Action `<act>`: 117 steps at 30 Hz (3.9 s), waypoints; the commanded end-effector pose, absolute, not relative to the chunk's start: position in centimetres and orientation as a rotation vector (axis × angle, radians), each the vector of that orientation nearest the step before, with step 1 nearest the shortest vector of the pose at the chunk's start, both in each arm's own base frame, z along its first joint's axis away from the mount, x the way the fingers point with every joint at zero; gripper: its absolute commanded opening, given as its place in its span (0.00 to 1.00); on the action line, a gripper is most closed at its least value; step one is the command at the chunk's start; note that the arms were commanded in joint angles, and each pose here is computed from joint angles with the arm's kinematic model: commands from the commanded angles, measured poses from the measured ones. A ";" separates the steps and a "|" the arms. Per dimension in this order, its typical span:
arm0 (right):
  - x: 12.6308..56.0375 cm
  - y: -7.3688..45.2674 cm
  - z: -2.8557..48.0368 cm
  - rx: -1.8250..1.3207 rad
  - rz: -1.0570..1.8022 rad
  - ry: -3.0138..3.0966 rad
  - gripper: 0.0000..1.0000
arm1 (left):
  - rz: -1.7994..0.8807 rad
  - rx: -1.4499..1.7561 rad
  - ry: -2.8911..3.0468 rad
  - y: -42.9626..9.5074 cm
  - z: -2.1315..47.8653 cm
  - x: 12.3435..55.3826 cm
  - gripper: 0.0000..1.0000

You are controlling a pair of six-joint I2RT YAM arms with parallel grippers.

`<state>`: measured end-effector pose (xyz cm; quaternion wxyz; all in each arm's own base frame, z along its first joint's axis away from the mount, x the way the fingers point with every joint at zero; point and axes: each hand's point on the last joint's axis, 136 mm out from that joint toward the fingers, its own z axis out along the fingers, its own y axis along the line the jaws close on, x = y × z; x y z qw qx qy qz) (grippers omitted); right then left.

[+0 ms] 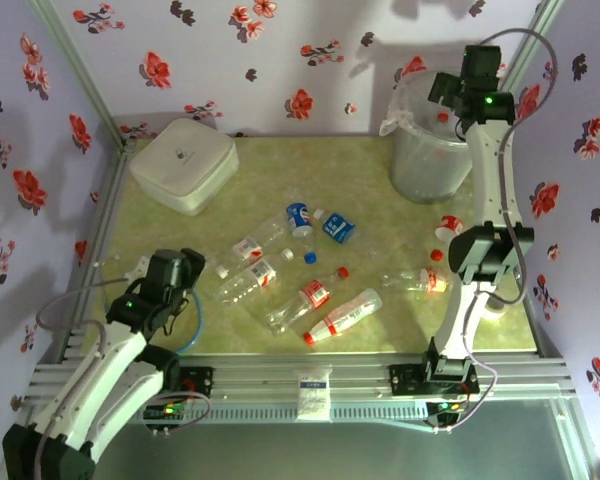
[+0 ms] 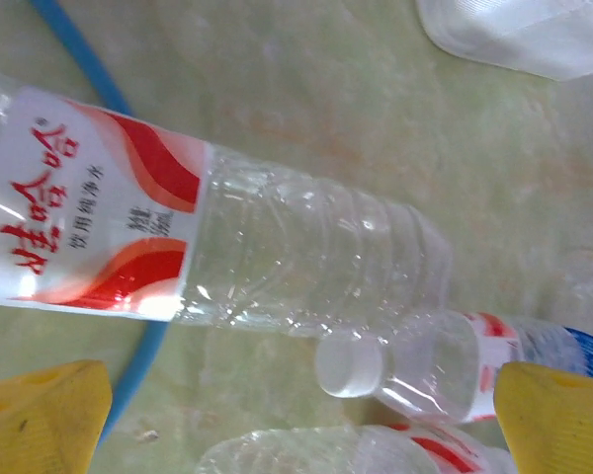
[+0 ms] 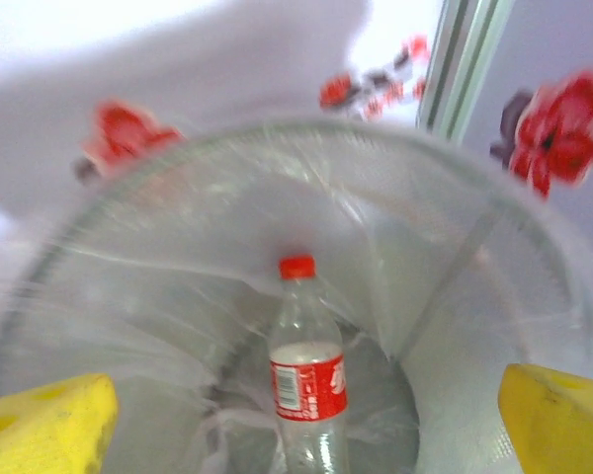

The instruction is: Put the plastic bottles in the bin

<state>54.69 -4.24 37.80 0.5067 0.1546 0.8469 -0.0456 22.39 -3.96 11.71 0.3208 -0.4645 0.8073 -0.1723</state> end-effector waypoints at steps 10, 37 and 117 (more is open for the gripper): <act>50.4 3.1 41.4 0.165 -0.019 1.985 0.97 | -0.319 -1.433 1.985 -3.6 12.6 23.6 0.99; 41.1 4.0 40.0 0.098 0.087 2.031 0.96 | -0.281 -1.259 2.087 -7.4 12.2 34.3 1.00; 28.5 34.0 22.7 -0.576 0.943 2.352 0.73 | -1.249 -0.417 2.006 -25.4 26.9 32.5 0.51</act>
